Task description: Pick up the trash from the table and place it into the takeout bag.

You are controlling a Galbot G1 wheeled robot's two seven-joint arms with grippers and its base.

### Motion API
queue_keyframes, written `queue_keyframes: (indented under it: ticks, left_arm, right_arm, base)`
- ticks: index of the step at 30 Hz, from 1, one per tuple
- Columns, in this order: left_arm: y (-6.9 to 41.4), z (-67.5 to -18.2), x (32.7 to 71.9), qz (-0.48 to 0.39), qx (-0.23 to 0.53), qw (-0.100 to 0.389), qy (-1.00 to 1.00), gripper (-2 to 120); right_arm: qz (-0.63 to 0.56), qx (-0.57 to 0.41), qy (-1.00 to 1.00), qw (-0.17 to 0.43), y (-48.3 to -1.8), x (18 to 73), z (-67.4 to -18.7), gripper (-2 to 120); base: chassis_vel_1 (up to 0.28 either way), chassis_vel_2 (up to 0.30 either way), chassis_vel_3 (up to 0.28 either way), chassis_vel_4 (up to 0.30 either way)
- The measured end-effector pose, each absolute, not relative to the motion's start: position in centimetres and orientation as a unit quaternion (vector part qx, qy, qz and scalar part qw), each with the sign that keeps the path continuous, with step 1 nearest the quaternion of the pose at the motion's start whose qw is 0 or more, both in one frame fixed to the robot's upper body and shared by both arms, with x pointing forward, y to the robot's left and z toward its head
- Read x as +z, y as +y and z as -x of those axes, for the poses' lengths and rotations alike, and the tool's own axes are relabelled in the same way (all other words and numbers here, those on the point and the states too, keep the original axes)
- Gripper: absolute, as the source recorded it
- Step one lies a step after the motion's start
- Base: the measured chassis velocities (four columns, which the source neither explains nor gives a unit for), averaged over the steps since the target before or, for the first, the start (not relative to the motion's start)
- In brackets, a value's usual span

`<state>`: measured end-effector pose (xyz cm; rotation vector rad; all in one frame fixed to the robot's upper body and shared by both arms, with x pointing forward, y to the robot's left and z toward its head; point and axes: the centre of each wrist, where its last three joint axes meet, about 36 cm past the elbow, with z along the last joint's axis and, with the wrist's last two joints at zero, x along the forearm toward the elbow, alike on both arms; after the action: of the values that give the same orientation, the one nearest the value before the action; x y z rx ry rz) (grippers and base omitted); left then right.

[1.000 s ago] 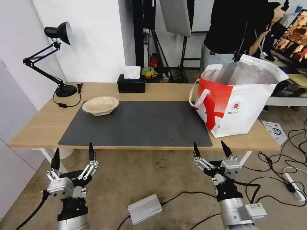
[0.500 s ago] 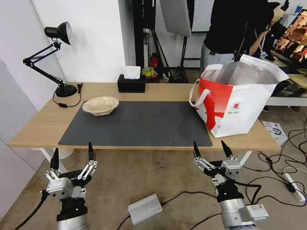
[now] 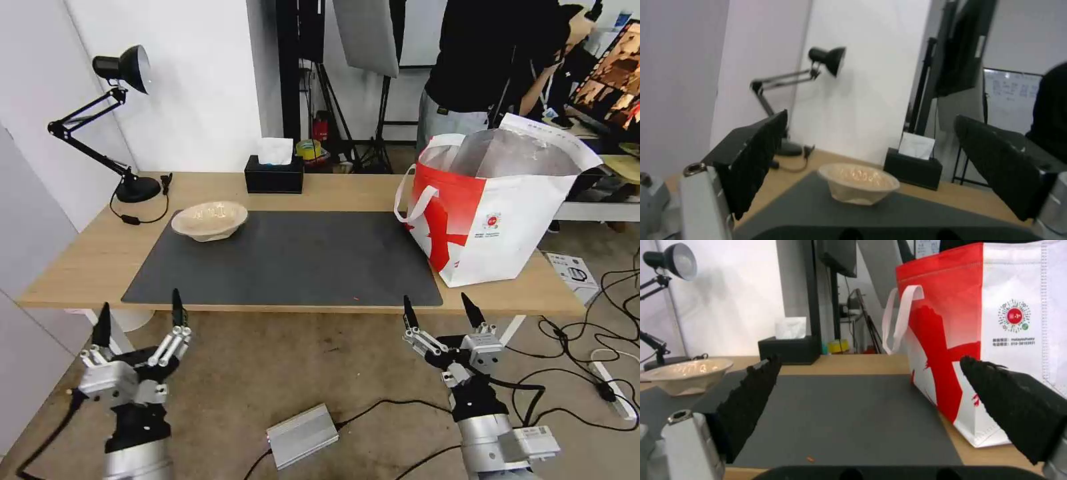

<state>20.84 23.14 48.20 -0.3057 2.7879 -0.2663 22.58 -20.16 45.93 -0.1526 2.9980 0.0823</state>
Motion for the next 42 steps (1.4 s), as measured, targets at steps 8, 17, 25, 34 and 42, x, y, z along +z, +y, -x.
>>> queue_keyframes:
  ticks: [8,17,25,34,42]
  left_arm:
    - [26.1,-21.9,51.1,0.142,-0.167,0.099,0.971,100]
    - [28.3,-25.6,54.7,0.124,-0.284,0.060,0.949,100]
    - [29.2,-29.7,56.5,0.107,-0.377,-0.005,0.920,100]
    - [29.3,-34.4,58.9,0.073,-0.439,-0.058,0.893,100]
    - [29.0,-38.2,60.9,0.080,-0.446,-0.115,0.884,100]
  right_arm:
    - [0.051,0.028,0.996,0.069,-20.2,45.9,-22.6,100]
    - [0.051,0.028,0.996,0.069,-20.2,45.9,-22.6,100]
    - [0.051,0.028,0.996,0.069,-20.2,45.9,-22.6,100]
    - [0.051,0.028,0.996,0.069,-20.2,45.9,-22.6,100]
    - [0.051,0.028,0.996,0.069,-20.2,45.9,-22.6,100]
  base:
    - [0.000,0.000,0.000,0.000]
    - [0.000,0.000,0.000,0.000]
    - [0.000,0.000,0.000,0.000]
    - [0.000,0.000,0.000,0.000]
    - [0.000,0.000,0.000,0.000]
